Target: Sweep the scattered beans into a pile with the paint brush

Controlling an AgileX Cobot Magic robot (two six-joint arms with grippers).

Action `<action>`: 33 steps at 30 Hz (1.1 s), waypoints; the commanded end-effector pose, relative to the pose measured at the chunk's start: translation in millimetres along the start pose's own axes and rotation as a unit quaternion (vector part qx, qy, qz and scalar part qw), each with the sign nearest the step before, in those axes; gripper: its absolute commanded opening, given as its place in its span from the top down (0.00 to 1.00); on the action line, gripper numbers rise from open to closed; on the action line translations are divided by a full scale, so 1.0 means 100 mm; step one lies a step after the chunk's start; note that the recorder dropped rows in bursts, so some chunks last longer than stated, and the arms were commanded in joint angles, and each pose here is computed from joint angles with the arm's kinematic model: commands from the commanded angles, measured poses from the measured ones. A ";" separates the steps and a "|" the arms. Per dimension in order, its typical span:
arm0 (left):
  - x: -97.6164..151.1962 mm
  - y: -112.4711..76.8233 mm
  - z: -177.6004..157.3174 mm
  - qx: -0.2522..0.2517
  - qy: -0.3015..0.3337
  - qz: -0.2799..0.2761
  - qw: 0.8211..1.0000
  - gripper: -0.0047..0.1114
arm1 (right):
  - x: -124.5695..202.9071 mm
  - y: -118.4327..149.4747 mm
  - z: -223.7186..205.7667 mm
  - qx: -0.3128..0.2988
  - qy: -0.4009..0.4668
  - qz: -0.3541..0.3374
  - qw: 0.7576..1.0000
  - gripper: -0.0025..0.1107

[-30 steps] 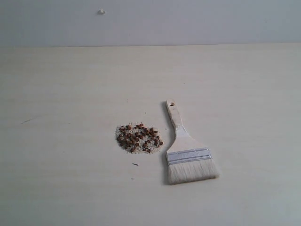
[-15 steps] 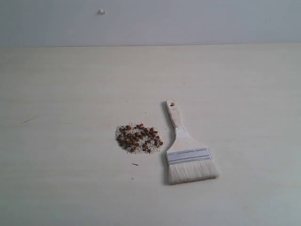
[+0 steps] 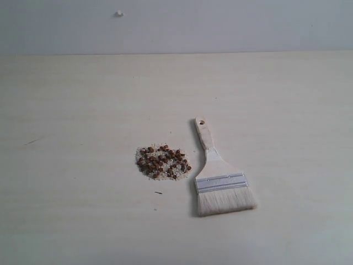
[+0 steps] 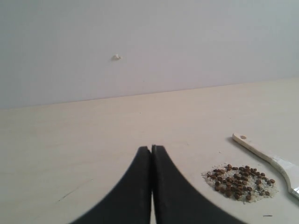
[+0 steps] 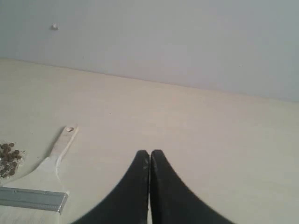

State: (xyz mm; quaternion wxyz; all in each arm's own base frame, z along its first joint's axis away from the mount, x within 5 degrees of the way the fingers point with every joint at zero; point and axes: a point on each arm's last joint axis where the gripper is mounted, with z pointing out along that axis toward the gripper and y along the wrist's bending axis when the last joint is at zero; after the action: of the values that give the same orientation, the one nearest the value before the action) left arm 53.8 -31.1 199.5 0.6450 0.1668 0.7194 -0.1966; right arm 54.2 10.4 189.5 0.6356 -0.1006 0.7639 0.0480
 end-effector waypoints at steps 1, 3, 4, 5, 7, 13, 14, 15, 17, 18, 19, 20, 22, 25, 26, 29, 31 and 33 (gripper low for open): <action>0.00 0.00 0.00 -0.001 -0.002 -0.006 1.000 0.96 | 0.01 0.00 0.00 0.002 -0.002 -0.001 1.000 0.98; 0.00 0.00 0.00 -0.001 -0.002 -0.006 1.000 0.96 | 0.01 0.00 0.00 0.002 -0.002 -0.001 1.000 0.98; 0.00 0.00 0.00 -0.001 -0.002 -0.006 1.000 0.96 | 0.01 0.00 0.00 0.002 -0.002 -0.001 1.000 0.98; 0.00 0.00 0.00 -0.001 -0.002 -0.006 1.000 0.96 | 0.01 0.00 0.00 0.002 -0.002 -0.001 1.000 0.98; 0.00 0.00 0.00 -0.001 -0.002 -0.006 1.000 0.96 | 0.01 0.00 0.00 0.002 -0.002 -0.001 1.000 0.98; 0.00 0.00 0.00 -0.001 -0.002 -0.006 1.000 0.96 | 0.01 0.00 0.00 0.002 -0.002 0.000 1.000 0.98; 0.00 0.00 0.00 -0.001 -0.002 -0.006 1.000 0.96 | 0.01 0.00 0.00 0.002 -0.002 0.000 1.000 0.98; 0.00 0.00 0.00 -0.001 -0.002 -0.006 1.000 0.96 | 0.01 0.00 0.00 0.002 -0.002 0.000 1.000 0.98; 0.00 0.00 0.00 -0.001 -0.002 -0.006 1.000 0.96 | 0.01 0.00 0.00 0.002 -0.002 0.000 1.000 0.98; 0.00 0.00 0.00 -0.001 -0.002 -0.006 1.000 0.96 | 0.01 0.00 0.00 0.002 -0.002 0.000 1.000 0.98; 0.00 0.00 0.00 -0.001 -0.002 -0.006 1.000 0.96 | 0.01 0.00 0.00 0.002 -0.002 0.000 1.000 0.98; 0.00 0.00 0.00 -0.001 -0.002 -0.006 1.000 0.96 | 0.01 0.00 0.00 0.002 -0.002 0.000 1.000 0.98; 0.00 0.00 0.00 -0.001 -0.002 -0.006 1.000 0.96 | 0.01 0.00 0.00 0.002 -0.002 0.000 1.000 0.98; 0.00 0.00 0.00 -0.001 -0.002 -0.006 1.000 0.96 | 0.01 0.00 0.00 0.001 -0.002 0.003 1.000 0.98; 0.00 0.00 0.00 -0.001 -0.002 -0.006 1.000 0.96 | 0.01 0.00 0.00 0.001 -0.002 0.003 1.000 0.98; 0.00 0.00 0.00 -0.001 -0.002 -0.006 1.000 0.96 | 0.01 0.00 0.00 0.001 -0.002 0.003 1.000 0.98; 0.00 0.00 0.00 -0.001 -0.002 -0.006 1.000 0.96 | 0.01 0.00 0.00 0.001 -0.002 0.003 1.000 0.98; 0.00 0.00 0.00 -0.001 -0.002 -0.006 1.000 0.96 | 0.01 0.00 0.00 0.001 -0.002 0.003 1.000 0.98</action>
State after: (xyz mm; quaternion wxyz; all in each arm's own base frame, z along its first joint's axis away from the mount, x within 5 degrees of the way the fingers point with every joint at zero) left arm 53.8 -31.1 199.5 0.6450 0.1668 0.7194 -0.1966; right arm 54.2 10.4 189.3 0.6349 -0.0992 0.7646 0.0490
